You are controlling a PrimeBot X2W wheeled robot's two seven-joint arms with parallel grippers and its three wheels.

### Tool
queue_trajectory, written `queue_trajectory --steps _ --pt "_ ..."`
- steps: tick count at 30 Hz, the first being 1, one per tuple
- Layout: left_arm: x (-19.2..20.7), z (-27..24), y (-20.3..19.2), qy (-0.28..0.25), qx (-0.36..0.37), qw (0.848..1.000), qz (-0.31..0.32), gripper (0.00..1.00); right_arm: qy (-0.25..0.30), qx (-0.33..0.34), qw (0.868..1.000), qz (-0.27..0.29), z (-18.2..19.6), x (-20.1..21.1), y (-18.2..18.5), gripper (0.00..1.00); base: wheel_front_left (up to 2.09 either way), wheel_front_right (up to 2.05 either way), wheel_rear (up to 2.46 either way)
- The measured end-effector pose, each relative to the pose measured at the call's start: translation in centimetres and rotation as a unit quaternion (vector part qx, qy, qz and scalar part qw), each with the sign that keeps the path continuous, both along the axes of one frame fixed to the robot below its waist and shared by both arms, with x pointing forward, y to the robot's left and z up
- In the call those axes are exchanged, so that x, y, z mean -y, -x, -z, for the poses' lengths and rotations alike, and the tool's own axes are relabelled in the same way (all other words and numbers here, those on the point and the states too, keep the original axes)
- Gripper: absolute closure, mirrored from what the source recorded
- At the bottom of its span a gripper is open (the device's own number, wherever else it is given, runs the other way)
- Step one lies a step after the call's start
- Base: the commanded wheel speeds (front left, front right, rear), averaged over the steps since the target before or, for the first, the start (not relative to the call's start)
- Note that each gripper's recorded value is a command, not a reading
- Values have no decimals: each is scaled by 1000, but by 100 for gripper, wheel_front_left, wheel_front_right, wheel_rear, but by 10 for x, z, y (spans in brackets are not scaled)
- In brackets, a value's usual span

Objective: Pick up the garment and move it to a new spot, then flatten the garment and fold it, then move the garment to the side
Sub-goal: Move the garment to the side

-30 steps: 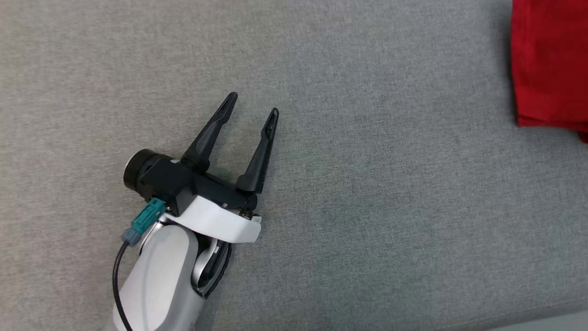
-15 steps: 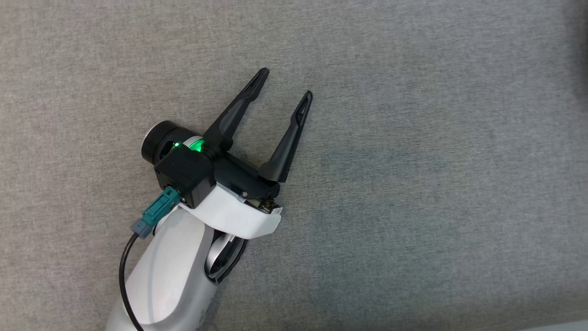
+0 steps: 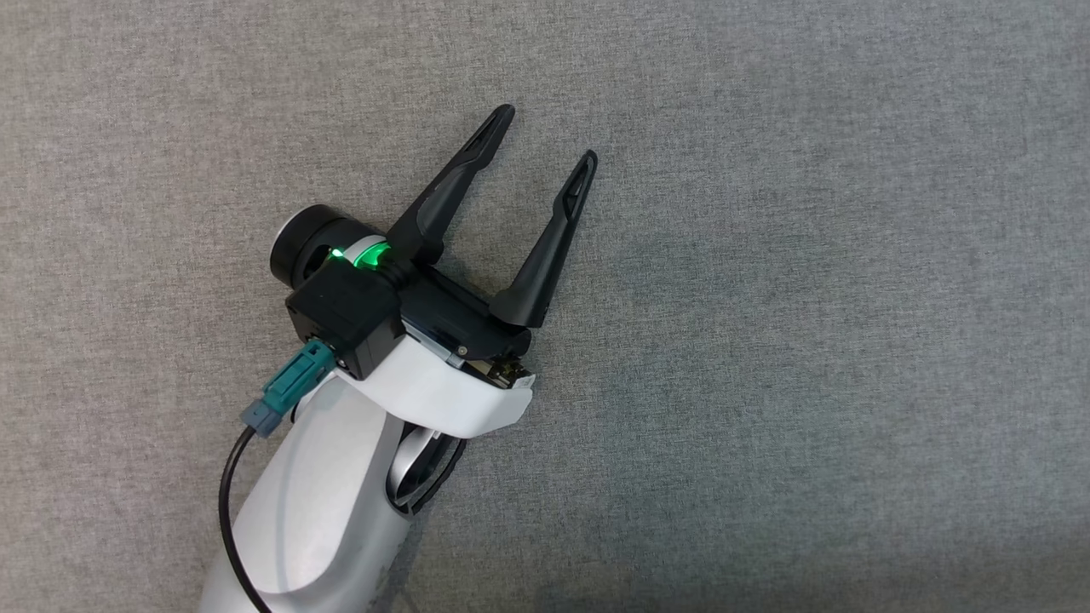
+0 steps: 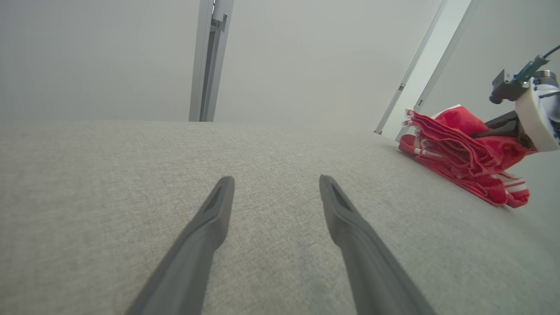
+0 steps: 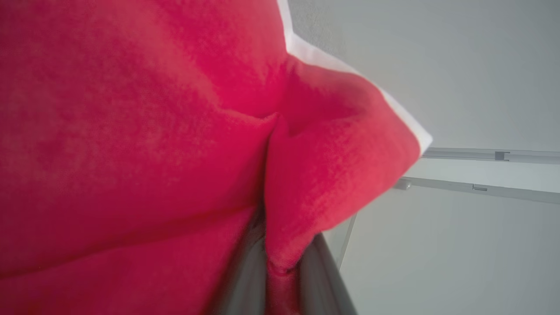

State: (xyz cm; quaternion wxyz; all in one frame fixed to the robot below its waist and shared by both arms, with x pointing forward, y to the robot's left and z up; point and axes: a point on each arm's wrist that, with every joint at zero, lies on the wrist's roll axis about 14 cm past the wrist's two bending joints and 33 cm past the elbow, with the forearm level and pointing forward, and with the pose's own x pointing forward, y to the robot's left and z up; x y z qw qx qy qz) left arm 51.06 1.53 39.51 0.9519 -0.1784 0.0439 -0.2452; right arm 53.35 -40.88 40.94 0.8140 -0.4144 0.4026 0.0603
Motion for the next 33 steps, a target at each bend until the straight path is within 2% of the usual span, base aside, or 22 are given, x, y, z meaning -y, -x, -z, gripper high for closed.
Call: queue_trajectory --steps 3,4,5,10,14,19,23,28,33 --pt "-1 1 0 0 -1 1000 -1 0 12 -1 1000 1 0 5 0 100 0 0 0" --pt "-1 1 0 0 -1 1000 -1 0 11 10 1000 9 -2 6 -5 91 0 0 0" --pt "0 1 -1 0 -1 1000 -1 0 9 17 1000 17 -3 8 -7 0 0 0 0" --pt "-2 -2 0 -3 0 1000 -3 0 24 18 998 55 -8 22 -2 0 0 0 0" --pt "-8 -5 3 -10 -3 1000 -9 0 44 31 996 68 -27 31 -1 0 0 0 0" --pt "-17 -11 12 -18 -8 1000 -19 0 37 75 995 49 -54 19 -7 0 0 0 0" --pt "-26 -22 21 -23 -5 999 -33 0 -9 136 991 6 -78 -16 -19 0 0 0 0" --pt "-47 -46 29 -24 11 998 -65 0 -99 222 969 -48 -111 -75 -29 0 0 0 0" --pt "-73 -69 41 -28 29 993 -107 0 -197 295 930 -92 -143 -135 -25 0 0 0 0"
